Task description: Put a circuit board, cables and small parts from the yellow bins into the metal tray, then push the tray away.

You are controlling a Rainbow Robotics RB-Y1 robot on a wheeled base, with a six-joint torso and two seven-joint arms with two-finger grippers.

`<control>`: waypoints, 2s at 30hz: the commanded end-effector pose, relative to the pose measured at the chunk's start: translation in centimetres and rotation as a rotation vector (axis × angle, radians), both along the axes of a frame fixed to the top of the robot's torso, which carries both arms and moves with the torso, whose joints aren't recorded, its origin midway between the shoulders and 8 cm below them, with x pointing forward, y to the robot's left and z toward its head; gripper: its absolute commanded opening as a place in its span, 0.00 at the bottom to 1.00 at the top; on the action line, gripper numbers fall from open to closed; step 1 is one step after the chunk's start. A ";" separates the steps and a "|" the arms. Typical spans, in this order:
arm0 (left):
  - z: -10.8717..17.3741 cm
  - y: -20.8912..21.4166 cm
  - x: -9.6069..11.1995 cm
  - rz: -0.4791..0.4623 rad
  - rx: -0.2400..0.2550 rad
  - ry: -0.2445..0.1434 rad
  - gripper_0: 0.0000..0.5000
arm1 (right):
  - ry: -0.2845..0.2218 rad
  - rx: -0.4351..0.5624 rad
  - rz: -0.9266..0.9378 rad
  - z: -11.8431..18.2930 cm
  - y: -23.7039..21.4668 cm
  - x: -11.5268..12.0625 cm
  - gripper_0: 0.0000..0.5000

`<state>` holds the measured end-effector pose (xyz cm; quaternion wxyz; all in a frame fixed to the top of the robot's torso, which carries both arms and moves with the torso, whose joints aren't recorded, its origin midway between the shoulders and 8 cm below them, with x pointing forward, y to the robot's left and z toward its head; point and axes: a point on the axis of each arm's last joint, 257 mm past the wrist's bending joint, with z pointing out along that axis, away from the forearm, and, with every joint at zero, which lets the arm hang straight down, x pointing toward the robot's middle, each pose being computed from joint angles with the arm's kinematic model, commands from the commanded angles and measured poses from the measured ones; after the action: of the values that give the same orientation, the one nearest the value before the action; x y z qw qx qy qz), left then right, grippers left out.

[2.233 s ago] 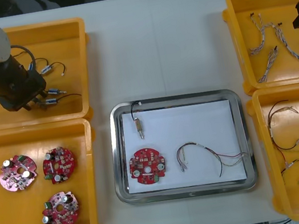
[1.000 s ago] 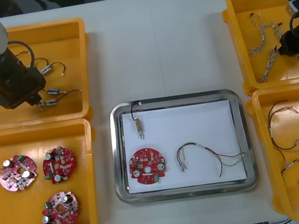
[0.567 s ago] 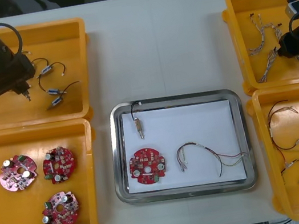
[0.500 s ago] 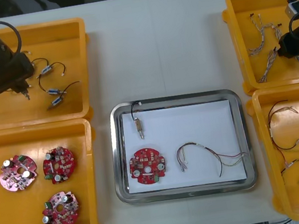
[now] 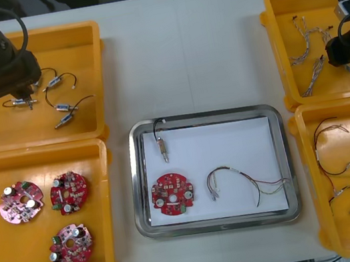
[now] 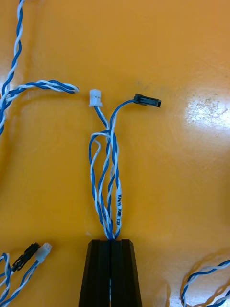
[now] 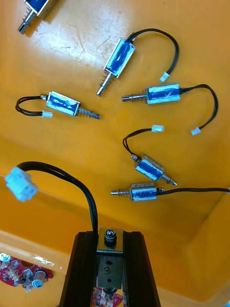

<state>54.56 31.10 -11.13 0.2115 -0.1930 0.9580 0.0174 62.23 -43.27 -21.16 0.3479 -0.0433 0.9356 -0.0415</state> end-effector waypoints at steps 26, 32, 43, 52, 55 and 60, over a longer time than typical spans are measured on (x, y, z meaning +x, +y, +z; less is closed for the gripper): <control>5.1 -9.4 -1.6 -0.230 -0.009 -0.105 0.00 | 0.168 -0.044 0.054 9.7 -0.4 -4.5 0.00; 5.1 -12.9 -1.6 -0.253 -0.010 -0.111 0.00 | 0.223 -0.023 0.066 11.8 0.0 -7.4 0.00; 4.9 -15.7 -2.0 -0.283 -0.013 -0.109 0.00 | 0.198 -0.079 0.105 16.7 0.8 -10.1 0.00; 5.1 -15.6 -1.9 -0.284 -0.014 -0.114 0.00 | 0.110 -0.131 0.207 18.2 3.3 -11.1 0.00; 5.1 -15.6 -1.9 -0.285 -0.013 -0.114 0.00 | 0.091 -0.135 0.256 18.4 4.6 -11.6 0.00; 5.2 -15.6 -2.0 -0.284 -0.014 -0.113 0.00 | 0.077 -0.163 0.368 18.4 7.7 -12.4 0.00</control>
<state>52.32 17.57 -8.98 0.2341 -0.0407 0.9713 -0.0134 50.73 -35.01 -4.48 0.2981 -0.2283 0.9265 -0.0240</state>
